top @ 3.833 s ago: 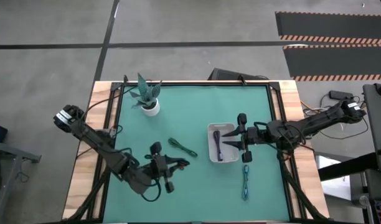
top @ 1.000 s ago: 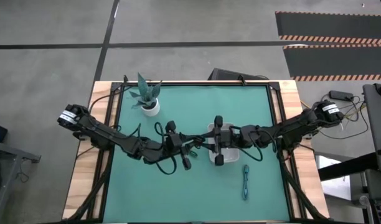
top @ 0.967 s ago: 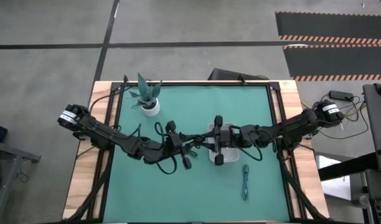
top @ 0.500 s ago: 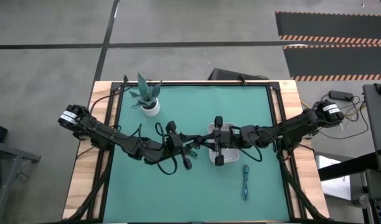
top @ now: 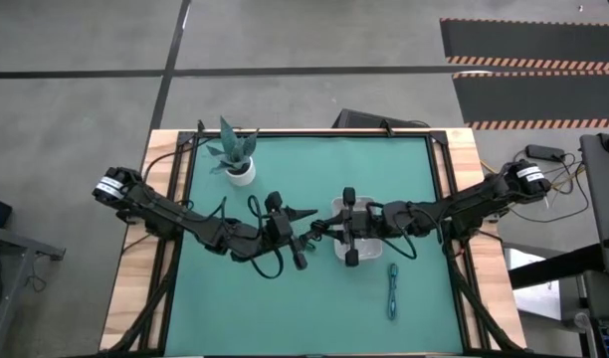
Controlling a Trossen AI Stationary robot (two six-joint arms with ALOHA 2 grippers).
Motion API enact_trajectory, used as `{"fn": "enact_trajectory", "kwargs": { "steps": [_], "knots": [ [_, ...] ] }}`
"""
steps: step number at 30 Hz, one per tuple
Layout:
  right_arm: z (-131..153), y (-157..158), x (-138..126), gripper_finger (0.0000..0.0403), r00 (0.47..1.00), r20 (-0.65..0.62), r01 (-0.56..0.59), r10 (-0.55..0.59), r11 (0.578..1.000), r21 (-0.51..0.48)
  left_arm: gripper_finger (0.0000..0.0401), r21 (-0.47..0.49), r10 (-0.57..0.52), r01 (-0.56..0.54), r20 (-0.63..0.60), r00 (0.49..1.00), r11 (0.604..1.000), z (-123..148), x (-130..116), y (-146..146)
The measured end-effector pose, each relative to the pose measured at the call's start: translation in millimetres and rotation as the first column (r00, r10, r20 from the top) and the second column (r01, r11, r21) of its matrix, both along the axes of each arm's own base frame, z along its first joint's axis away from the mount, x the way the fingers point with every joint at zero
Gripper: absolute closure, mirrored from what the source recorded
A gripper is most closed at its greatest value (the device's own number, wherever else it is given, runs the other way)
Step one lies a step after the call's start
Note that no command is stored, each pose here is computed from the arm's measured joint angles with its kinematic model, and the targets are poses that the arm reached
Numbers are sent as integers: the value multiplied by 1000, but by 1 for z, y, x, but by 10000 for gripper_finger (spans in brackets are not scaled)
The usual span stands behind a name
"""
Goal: Pick and place USB-C Cables
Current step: Put the black charger cable into the gray bin
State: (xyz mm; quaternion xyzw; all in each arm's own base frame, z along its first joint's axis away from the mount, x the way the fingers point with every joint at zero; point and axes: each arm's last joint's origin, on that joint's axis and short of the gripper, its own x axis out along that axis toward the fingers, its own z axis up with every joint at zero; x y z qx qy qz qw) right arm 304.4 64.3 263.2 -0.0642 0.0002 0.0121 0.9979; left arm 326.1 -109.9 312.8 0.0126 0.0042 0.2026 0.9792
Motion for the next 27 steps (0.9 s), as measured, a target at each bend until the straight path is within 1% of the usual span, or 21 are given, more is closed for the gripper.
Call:
{"fn": "enact_trajectory", "kwargs": {
  "steps": [3, 7, 10, 13, 18, 23, 27],
  "knots": [
    [-1, -1, -2, 366, 999, -33, 2, -2, 1000, 10, 220, 12, -8, 8, -26, 1000, 1000, 3, -5, 0],
    [2, -3, -6, 366, 997, -76, 25, -23, 999, 35, 214, -4, -27, 26, -77, 997, 1000, 3, -12, 0],
    [7, -4, -7, 366, 989, -123, 82, -77, 996, 37, 213, 9, -33, 35, -126, 991, 999, 1, -17, -2],
    [9, -5, -6, 366, 971, -203, 135, -128, 991, 21, 213, 11, -39, 42, -159, 987, 999, 1, -23, -4],
    [16, -6, -5, 365, 925, -333, 199, -183, 980, 14, 213, 29, -53, 60, -205, 977, 998, 3, -32, -7],
    [24, -7, -8, 365, 858, -472, 243, -204, 970, 22, 213, 48, -58, 73, -251, 966, 996, 1, -38, -8],
    [35, -8, -12, 365, 807, -550, 274, -215, 961, 26, 214, 66, -50, 72, -288, 956, 995, -1, -40, -8]
  ]
}}
